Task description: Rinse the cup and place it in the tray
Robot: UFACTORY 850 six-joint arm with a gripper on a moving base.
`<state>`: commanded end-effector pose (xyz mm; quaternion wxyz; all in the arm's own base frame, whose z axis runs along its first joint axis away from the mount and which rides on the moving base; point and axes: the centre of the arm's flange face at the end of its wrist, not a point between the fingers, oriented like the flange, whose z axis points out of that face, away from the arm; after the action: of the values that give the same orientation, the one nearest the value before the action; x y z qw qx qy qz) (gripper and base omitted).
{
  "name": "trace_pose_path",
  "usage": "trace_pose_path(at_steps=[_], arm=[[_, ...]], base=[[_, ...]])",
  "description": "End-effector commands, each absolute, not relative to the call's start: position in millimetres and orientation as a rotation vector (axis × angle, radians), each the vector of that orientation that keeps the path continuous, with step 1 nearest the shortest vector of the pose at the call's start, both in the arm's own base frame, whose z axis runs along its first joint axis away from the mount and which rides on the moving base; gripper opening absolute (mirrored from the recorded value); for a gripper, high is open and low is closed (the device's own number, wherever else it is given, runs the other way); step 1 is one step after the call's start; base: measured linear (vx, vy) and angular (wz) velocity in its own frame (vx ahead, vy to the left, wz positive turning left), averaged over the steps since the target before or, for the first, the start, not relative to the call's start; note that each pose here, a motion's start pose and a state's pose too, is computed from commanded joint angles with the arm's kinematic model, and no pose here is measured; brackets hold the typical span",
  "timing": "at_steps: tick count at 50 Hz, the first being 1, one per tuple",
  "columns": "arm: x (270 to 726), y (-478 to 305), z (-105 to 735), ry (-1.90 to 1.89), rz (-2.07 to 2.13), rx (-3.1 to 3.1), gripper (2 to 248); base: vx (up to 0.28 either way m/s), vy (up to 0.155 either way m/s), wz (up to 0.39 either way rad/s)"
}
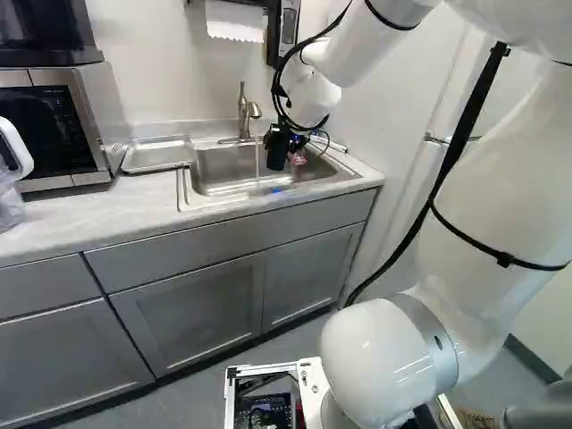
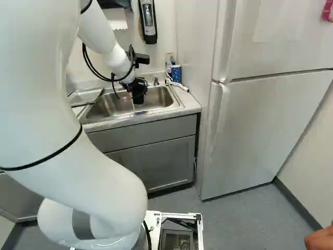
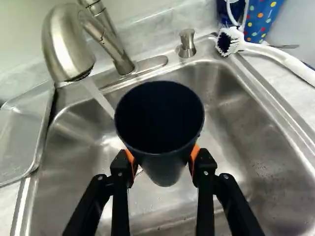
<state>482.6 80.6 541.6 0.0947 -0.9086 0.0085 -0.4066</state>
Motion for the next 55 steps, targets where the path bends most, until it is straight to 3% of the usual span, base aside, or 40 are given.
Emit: trace_pose_path(at_steps=[27, 55], arm=[[481, 105, 539, -0.212, -1.124, -2.695, 121], [493, 108, 537, -0.108, -1.055, -2.69, 121]], base=[[0.0, 0.0, 0.0], [0.0, 0.0, 0.0]])
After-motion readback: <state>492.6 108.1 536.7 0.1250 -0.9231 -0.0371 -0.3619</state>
